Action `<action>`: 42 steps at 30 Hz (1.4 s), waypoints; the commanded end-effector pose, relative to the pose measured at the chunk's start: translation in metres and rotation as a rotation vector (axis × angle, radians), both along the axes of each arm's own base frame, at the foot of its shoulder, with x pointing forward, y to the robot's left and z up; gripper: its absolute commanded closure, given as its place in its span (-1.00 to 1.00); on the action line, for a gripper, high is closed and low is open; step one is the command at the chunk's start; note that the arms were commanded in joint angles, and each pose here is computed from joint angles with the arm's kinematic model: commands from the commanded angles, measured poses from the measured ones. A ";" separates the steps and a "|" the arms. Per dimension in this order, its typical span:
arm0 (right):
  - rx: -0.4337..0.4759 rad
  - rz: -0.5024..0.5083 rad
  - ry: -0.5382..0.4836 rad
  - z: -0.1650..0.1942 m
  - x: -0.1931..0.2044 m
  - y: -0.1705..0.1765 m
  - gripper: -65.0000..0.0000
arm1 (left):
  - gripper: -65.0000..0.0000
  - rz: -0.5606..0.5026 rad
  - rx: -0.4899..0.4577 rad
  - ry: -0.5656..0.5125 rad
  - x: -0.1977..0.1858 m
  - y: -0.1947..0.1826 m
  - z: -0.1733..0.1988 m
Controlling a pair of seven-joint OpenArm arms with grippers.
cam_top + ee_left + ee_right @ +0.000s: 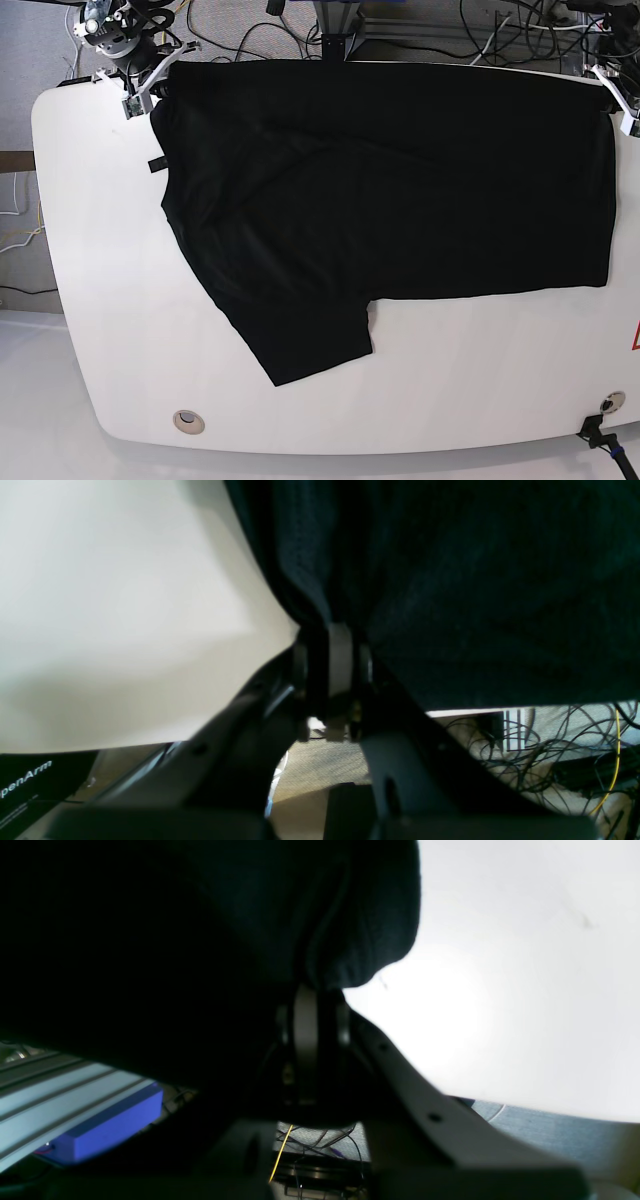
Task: Fold the T-shirt properly
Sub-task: 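Pull the shirt with both grippers toward the robot, then grasp the shirt hem corners with both grippers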
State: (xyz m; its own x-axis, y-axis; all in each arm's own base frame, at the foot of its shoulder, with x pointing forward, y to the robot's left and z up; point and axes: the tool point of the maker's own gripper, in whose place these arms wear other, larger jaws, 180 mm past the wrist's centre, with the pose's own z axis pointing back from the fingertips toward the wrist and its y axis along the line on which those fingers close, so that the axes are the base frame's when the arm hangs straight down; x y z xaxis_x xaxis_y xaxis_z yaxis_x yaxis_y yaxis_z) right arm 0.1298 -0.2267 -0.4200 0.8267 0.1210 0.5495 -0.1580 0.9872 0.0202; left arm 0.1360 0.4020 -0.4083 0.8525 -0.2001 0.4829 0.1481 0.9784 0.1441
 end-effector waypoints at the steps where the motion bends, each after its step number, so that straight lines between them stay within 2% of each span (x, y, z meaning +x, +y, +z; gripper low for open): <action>1: -0.023 0.004 -0.008 0.005 0.002 -0.005 1.00 | 1.00 -0.010 0.028 -0.013 0.004 0.007 0.009; 3: -0.024 0.002 -0.014 0.006 0.004 -0.005 1.00 | 1.00 -0.016 0.037 -0.010 0.005 0.007 0.012; 4: -0.023 0.002 -0.020 0.006 0.007 -0.005 0.84 | 0.96 -0.028 0.048 -0.007 0.008 0.005 0.016; 7: -0.024 0.007 -0.048 0.011 0.018 -0.005 0.28 | 0.17 -0.064 0.083 0.000 0.015 0.000 0.027; 8: -0.027 0.010 -0.061 0.014 0.022 -0.004 0.15 | 0.03 -0.074 0.093 -0.001 0.017 -0.001 0.030; 10: -0.037 0.022 -0.089 0.023 0.028 -0.002 -0.05 | 0.09 -0.083 0.103 -0.010 0.021 -0.002 0.034; 12: -0.043 0.031 -0.111 0.030 0.033 -0.001 -0.15 | 0.09 -0.063 0.131 -0.045 0.025 0.007 0.048; 14: -0.050 0.036 -0.146 0.037 0.046 -0.002 -0.15 | 0.10 -0.048 0.165 -0.099 0.033 0.015 0.068; 20: -0.068 0.046 -0.256 0.061 0.093 -0.006 -0.15 | 0.10 -0.017 0.192 -0.343 0.106 0.020 0.124; 25: -0.076 0.030 -0.305 0.079 0.136 -0.010 -0.15 | 0.10 0.058 0.173 -0.407 0.162 0.029 0.154; 29: -0.072 0.048 -0.330 0.089 0.155 -0.003 -0.15 | 0.10 0.094 0.163 -0.402 0.200 0.038 0.154; 37: -0.040 0.034 -0.303 0.076 0.166 -0.004 -0.15 | 0.11 0.132 -0.090 -0.439 0.257 0.027 0.115; 42: -0.039 0.035 -0.308 0.077 0.168 -0.004 -0.15 | 0.10 0.190 -0.175 -0.457 0.265 0.040 0.095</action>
